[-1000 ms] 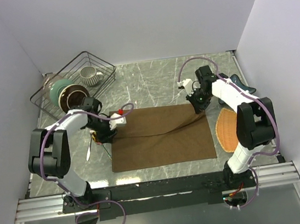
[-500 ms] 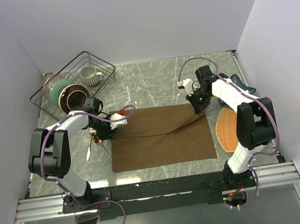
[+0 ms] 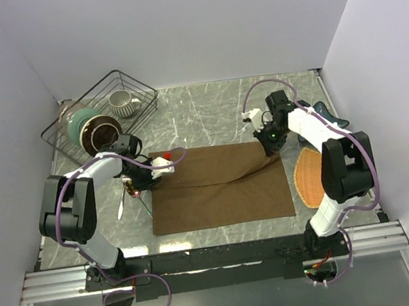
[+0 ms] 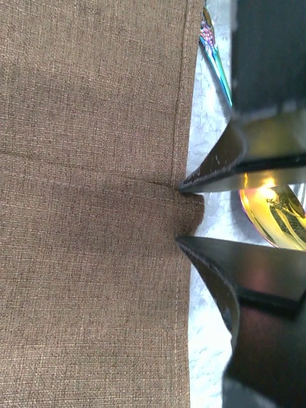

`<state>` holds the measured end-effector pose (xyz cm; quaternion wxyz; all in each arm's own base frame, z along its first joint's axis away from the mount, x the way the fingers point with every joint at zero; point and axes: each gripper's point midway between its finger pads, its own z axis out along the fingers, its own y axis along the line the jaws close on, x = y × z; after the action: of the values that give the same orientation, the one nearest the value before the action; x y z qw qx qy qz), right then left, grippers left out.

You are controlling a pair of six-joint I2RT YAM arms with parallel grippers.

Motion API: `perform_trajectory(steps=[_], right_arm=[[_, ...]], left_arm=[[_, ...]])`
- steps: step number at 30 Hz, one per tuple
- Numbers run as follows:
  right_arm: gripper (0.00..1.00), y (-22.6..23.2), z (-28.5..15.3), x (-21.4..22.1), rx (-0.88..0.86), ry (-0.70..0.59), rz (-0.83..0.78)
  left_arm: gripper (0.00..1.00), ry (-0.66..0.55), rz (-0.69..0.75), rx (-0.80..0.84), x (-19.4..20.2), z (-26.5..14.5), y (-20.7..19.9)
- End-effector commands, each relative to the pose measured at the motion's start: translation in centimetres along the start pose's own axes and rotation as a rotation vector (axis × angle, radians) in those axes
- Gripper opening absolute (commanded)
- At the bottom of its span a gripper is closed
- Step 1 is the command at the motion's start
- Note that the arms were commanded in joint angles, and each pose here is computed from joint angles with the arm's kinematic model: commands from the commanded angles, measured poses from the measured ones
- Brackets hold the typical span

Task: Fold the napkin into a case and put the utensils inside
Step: Flatten out the napkin at the center of the board.

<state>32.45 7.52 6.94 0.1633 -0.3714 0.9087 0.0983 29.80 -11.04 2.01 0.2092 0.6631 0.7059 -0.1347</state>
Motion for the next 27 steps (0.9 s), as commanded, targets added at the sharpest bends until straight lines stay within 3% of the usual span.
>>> perform_trajectory(steps=[1,4,8,10,15,20,24,27], right_arm=[[0.00,-0.4,-0.7,-0.9,0.002,-0.026,0.004],[0.00,-0.4,-0.9,-1.1,0.005,-0.033,0.003],[0.00,-0.3,-1.5,-1.4,0.011,-0.049,0.005],[0.00,-0.5,-2.2,-1.6,0.021,-0.060,0.013],[0.00,0.5,-5.2,-1.6,0.013,-0.102,0.006],[0.00,3.7,-5.6,1.6,-0.054,-0.053,-0.016],[0.00,4.7,-3.4,4.1,-0.049,0.014,-0.005],[0.00,4.7,-1.5,5.0,-0.040,0.072,0.010]], left_arm=[[0.37,-0.021,0.023,0.006,-0.5,0.2,0.2],[0.30,-0.036,0.029,-0.008,-1.1,-0.4,0.6],[0.07,-0.046,0.028,-0.021,-1.9,-1.4,1.1],[0.01,-0.054,0.024,-0.035,-2.5,-2.1,1.4],[0.01,-0.128,0.026,-0.078,-5.4,-5.7,1.5],[0.01,-0.137,0.005,0.048,-5.9,-7.0,-3.7],[0.01,-0.119,-0.056,0.083,-4.9,-5.0,-6.7],[0.01,-0.099,-0.127,0.061,-4.8,-3.1,-6.5]])
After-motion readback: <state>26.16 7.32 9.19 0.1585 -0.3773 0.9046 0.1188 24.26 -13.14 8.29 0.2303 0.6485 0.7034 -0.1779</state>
